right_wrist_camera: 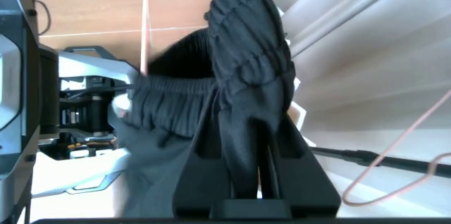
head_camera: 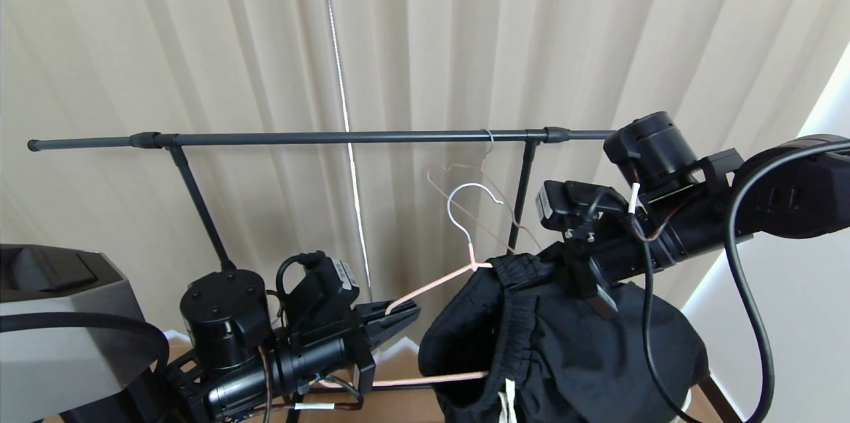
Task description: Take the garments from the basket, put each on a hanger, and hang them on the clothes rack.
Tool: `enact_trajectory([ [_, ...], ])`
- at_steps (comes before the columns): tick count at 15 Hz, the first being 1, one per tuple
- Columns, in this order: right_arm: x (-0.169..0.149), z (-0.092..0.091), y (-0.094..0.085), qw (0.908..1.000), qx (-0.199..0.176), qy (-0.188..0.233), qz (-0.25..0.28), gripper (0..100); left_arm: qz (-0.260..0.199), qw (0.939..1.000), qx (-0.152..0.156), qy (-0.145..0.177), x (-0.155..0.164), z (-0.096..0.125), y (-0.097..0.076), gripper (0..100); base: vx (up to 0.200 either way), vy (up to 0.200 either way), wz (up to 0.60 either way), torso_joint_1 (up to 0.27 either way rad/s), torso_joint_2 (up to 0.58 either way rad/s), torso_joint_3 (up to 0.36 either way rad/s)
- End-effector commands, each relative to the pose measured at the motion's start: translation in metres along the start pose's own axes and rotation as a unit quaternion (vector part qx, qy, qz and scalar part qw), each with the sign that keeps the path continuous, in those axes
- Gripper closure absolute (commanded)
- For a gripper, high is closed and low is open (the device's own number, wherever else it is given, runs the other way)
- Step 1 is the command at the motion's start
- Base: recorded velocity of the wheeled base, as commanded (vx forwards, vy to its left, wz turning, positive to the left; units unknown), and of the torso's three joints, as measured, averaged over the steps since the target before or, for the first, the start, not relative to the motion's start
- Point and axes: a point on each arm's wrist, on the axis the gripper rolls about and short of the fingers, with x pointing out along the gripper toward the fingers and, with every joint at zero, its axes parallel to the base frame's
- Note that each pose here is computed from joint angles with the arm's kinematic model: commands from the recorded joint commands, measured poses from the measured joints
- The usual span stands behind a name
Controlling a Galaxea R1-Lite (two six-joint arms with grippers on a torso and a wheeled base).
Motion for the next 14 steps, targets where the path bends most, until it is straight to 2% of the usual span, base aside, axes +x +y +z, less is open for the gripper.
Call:
enact_trajectory([
  [1, -0.001, 0.001, 0.001, 1.0, -0.002, -0.001, -0.001, 100, -0.001, 1.0, 0.0, 0.0, 0.0, 0.0, 0.0, 100, 0.0, 0.0, 0.0, 0.0, 0.0, 0.0],
  [12, -0.008, 0.0, 0.009, 1.0, -0.002, -0.001, -0.001, 100, 0.006, 1.0, 0.004, 0.002, -0.001, -0.002, 0.004, 100, 0.0, 0.0, 0.0, 0.0, 0.0, 0.0],
  [13, -0.01, 0.0, 0.011, 1.0, -0.002, -0.001, -0.001, 100, 0.009, 1.0, 0.003, 0.003, -0.001, -0.002, 0.005, 0, 0.0, 0.0, 0.0, 0.0, 0.0, 0.0],
  [14, -0.01, -0.001, 0.012, 1.0, -0.002, -0.001, -0.001, 100, 0.009, 1.0, 0.002, 0.002, -0.001, -0.002, 0.006, 0, 0.0, 0.0, 0.0, 0.0, 0.0, 0.0],
])
